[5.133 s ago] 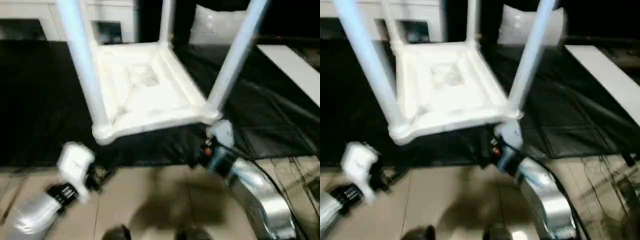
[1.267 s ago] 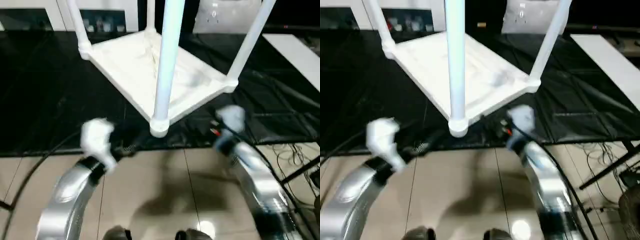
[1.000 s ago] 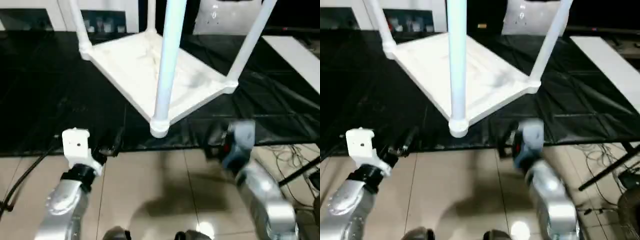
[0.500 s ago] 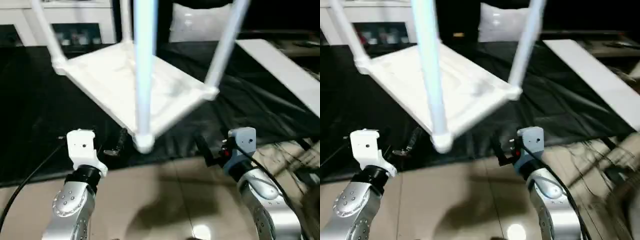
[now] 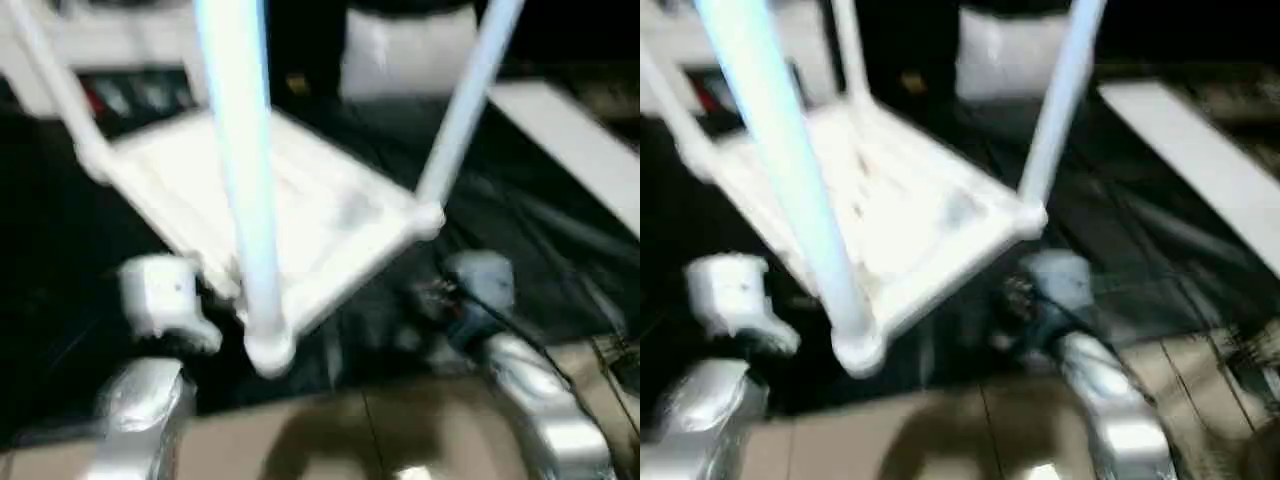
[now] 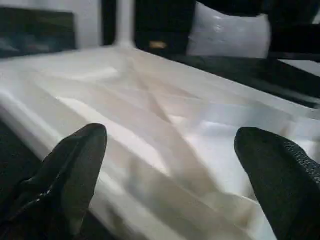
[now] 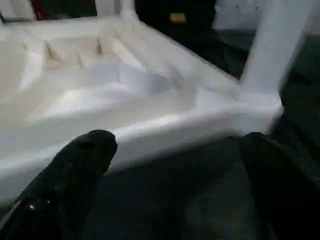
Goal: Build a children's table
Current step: Rotate table base
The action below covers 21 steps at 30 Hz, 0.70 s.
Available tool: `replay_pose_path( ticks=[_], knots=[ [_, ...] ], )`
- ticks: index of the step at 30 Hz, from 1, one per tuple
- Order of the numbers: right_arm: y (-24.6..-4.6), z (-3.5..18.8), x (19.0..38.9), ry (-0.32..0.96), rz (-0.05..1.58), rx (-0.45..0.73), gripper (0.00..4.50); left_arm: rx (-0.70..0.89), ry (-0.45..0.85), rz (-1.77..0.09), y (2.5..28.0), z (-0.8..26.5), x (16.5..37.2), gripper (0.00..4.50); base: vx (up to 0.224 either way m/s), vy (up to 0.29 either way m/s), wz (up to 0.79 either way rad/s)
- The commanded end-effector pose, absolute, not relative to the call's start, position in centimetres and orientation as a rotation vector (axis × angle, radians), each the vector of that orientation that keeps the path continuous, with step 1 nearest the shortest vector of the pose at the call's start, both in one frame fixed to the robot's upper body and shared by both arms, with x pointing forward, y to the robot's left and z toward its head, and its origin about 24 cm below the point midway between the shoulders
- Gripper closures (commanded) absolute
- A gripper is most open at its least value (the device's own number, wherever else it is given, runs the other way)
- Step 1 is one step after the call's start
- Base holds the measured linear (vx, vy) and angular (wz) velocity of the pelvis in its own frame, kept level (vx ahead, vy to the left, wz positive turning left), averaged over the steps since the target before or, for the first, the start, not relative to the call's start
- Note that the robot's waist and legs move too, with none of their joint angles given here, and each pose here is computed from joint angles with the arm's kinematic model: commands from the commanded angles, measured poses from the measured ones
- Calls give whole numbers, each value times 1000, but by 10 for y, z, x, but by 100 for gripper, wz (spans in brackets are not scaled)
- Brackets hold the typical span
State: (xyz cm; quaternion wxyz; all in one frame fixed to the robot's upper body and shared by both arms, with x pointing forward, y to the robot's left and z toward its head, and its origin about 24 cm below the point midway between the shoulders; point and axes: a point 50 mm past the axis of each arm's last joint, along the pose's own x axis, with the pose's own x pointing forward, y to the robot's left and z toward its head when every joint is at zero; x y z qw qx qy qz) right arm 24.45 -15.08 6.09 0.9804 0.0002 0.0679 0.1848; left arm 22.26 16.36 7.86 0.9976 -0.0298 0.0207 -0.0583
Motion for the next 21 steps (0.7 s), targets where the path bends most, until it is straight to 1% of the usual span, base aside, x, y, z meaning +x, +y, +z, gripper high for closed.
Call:
replay_pose_path(
  ticks=[1,4,6,9,11,12,13,15,18,21],
  knots=[
    [-141,62,245,129,410,-1,0,-60,81,-101,170,73,220,2,99,5,-29],
    [-141,62,246,132,409,-7,0,-96,74,-117,172,73,218,2,93,-3,-13],
    [-142,62,248,134,407,-17,0,-122,71,-109,178,72,217,2,0,0,0],
    [-145,61,252,151,387,-29,0,-104,73,-129,186,72,215,2,-74,-24,-1],
    [-147,60,260,170,357,-41,0,-121,58,-166,199,75,212,2,-112,-53,-1],
    [-147,60,261,173,351,-40,0,-121,56,-170,200,75,212,2,-114,-48,-1],
    [-149,59,265,184,332,-49,0,-131,46,-207,206,78,209,2,-118,-18,-12],
    [-150,58,269,194,315,-60,0,-151,38,-269,208,81,205,2,-102,6,-14],
    [-155,53,280,229,266,-88,0,-154,67,-434,213,88,192,2,-56,20,-13],
    [-155,50,285,238,286,-109,0,-159,93,-509,216,90,186,2,0,0,0]
  ],
)
